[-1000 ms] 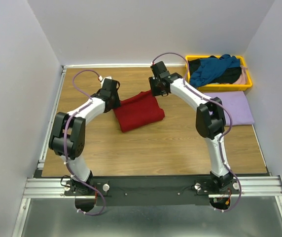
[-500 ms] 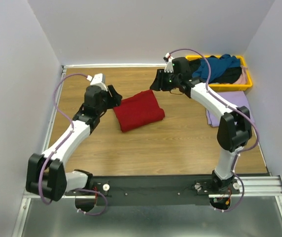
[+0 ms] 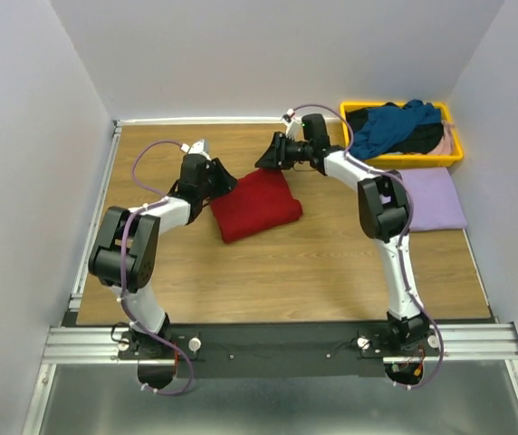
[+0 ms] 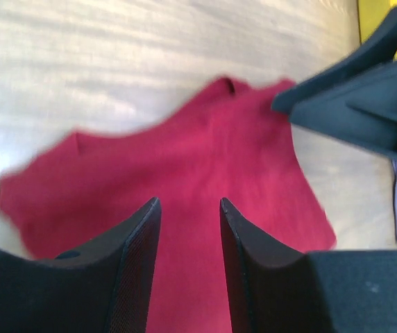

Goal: Fold and stack the t-shirts
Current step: Fold the tshirt

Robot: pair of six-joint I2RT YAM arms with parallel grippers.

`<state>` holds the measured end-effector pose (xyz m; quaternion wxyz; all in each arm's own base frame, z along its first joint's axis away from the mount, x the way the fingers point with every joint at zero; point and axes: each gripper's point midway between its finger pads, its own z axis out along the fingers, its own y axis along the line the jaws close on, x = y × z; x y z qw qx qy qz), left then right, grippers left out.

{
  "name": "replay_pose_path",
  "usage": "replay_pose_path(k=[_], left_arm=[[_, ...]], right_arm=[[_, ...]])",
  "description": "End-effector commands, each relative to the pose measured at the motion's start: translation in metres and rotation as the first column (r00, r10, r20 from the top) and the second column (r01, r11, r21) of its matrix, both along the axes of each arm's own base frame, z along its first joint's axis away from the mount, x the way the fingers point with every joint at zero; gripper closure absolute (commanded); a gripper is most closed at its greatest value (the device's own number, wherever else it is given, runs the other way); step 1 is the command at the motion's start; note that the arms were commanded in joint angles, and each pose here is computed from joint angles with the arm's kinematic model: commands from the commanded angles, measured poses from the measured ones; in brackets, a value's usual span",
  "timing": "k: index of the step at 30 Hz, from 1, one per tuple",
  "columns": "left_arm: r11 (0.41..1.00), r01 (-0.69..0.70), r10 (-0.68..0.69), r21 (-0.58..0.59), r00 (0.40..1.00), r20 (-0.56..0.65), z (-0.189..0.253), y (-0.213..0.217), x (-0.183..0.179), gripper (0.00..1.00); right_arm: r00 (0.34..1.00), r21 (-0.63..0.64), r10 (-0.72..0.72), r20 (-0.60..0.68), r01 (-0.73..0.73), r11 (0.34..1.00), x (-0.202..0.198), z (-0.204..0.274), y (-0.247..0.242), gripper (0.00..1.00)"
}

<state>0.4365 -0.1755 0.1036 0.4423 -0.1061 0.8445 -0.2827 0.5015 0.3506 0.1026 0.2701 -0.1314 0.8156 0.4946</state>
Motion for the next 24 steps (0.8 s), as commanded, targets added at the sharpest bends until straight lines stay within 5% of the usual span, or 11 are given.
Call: replay_pose_path(k=[1,10,16,21,24], left_arm=[[0.998,-0.023,0.023,-0.058,1.000,0.006,-0.009,-0.002,0.032,0.54],[0.994,-0.057,0.050,-0.090,0.996,-0.077,-0.042,0.024,0.051,0.57],[0.996,-0.026,0.031,-0.090,0.998,0.050,0.026,0.028,0.059,0.55],[0.988,0.072,-0.055,-0.137,0.991,0.125,0.072,0.009,0.008,0.54],[0.977,0.151,-0.138,-0.150,0.986,0.091,0.060,-0.014,-0.036,0.54]], right_arm=[[1.000,0.090,-0.002,0.003,0.002,0.996,0.024,0.000,-0.001,0.48],[0.995,0.093,-0.081,-0.052,0.086,0.992,0.045,-0.021,-0.015,0.48],[0.998,0.123,-0.063,-0.021,0.065,0.990,0.025,0.031,-0.024,0.43],[0.997,0.257,-0.006,-0.073,0.025,0.966,-0.043,0.071,-0.033,0.41],[0.994,0.357,0.031,-0.108,0.009,0.934,-0.075,0.082,-0.037,0.39]])
